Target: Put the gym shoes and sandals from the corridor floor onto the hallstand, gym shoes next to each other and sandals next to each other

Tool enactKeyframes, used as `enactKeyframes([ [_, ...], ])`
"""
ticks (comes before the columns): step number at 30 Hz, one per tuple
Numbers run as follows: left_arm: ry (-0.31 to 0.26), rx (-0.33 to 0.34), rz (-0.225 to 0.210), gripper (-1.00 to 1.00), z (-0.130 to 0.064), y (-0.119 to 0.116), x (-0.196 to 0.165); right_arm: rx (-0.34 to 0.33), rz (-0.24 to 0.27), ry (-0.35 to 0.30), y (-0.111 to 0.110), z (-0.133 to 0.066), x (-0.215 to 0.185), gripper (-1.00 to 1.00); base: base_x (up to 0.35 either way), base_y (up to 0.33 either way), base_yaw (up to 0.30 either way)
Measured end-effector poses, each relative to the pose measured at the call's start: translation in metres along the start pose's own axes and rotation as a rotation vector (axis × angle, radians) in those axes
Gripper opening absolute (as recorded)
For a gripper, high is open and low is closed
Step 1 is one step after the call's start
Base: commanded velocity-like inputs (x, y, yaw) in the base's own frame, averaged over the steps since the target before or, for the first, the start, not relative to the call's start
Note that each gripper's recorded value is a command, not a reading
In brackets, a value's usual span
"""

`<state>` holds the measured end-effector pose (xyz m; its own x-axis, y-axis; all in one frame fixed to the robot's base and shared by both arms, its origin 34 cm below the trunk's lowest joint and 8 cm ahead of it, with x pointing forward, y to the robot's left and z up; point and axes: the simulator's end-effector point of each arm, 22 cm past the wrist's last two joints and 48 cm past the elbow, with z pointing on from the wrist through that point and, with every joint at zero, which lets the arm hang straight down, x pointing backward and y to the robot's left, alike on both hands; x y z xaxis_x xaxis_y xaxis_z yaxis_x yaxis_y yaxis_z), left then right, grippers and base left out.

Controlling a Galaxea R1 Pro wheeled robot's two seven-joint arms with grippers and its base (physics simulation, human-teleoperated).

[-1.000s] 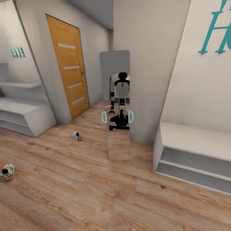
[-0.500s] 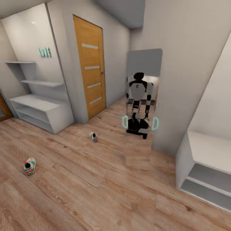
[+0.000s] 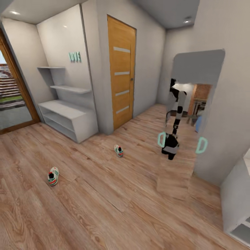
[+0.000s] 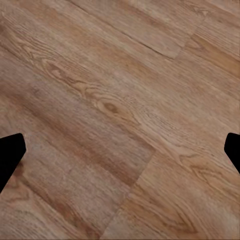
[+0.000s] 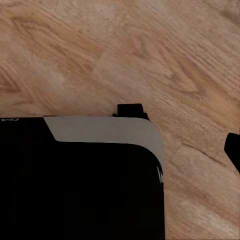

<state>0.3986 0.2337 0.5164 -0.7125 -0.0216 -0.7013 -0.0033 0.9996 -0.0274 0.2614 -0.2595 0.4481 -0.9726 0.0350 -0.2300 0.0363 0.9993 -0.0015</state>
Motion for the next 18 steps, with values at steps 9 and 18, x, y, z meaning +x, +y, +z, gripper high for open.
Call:
enactKeyframes([
  [9, 0.000, 0.000, 0.000, 1.00, 0.0000, 0.0000, 0.0000, 0.000, 0.000, 0.000, 0.0001, 0.0000, 0.0000, 1.00, 0.293, 0.194, 0.299],
  [18, 0.000, 0.000, 0.000, 1.00, 0.0000, 0.0000, 0.0000, 0.000, 0.000, 0.000, 0.0001, 0.0000, 0.0000, 1.00, 0.298, 0.171, 0.299],
])
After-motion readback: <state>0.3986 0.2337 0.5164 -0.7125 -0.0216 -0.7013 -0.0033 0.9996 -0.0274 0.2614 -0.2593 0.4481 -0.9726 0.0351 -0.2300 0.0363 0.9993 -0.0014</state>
